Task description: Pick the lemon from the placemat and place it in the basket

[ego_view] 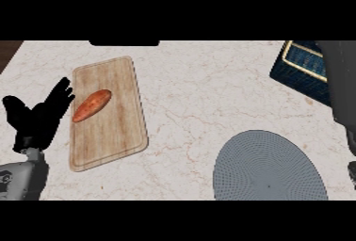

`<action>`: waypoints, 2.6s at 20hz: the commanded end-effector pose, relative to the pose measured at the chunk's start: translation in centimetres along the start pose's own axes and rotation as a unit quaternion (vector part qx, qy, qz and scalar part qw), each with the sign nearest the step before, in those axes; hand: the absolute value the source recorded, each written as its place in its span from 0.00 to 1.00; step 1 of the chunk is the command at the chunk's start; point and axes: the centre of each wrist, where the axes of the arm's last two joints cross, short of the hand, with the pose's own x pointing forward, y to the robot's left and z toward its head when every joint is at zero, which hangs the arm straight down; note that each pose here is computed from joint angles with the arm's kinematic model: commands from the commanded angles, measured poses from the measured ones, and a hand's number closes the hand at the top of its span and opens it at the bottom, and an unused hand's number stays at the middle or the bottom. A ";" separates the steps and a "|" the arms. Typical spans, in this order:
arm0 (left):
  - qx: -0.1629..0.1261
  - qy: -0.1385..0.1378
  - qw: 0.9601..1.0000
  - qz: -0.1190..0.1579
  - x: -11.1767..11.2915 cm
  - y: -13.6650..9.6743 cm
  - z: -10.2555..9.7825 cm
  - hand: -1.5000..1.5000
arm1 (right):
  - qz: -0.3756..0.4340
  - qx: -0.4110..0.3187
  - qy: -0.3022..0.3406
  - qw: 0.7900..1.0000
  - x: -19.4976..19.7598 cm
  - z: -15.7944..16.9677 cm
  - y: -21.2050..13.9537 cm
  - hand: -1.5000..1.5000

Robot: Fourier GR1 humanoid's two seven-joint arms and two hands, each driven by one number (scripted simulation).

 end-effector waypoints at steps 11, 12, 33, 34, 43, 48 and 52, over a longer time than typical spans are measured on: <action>0.007 -0.004 1.000 0.003 -0.2 0.0 0.0 0.50 | -0.015 -0.002 0.008 1.000 -10.9 -4.9 1.1 1.00; 0.012 0.007 1.000 -0.001 0.2 -0.4 -0.8 0.50 | 0.002 -0.006 0.019 1.000 -12.5 -5.5 0.5 1.00; -0.008 -0.001 1.000 0.003 0.8 -0.5 -1.1 0.50 | -0.106 -0.102 0.080 0.986 -18.3 -9.4 -0.1 0.00; 0.007 0.009 1.000 0.003 -0.5 -0.2 -0.4 0.50 | -0.137 -0.130 0.101 0.977 -19.0 -8.9 -0.2 0.00; 0.016 0.005 1.000 0.002 -1.4 -0.8 -0.5 0.50 | -0.245 -0.190 0.143 0.940 -25.7 -9.6 -9.1 0.00; 0.014 0.012 1.000 -0.002 -1.4 0.8 0.3 0.50 | -0.227 -0.134 0.146 0.953 -30.7 -7.4 -14.1 0.00; 0.031 0.004 1.000 -0.002 0.9 1.7 0.7 0.50 | -0.222 -0.087 0.144 0.960 -35.2 -5.6 -18.1 0.00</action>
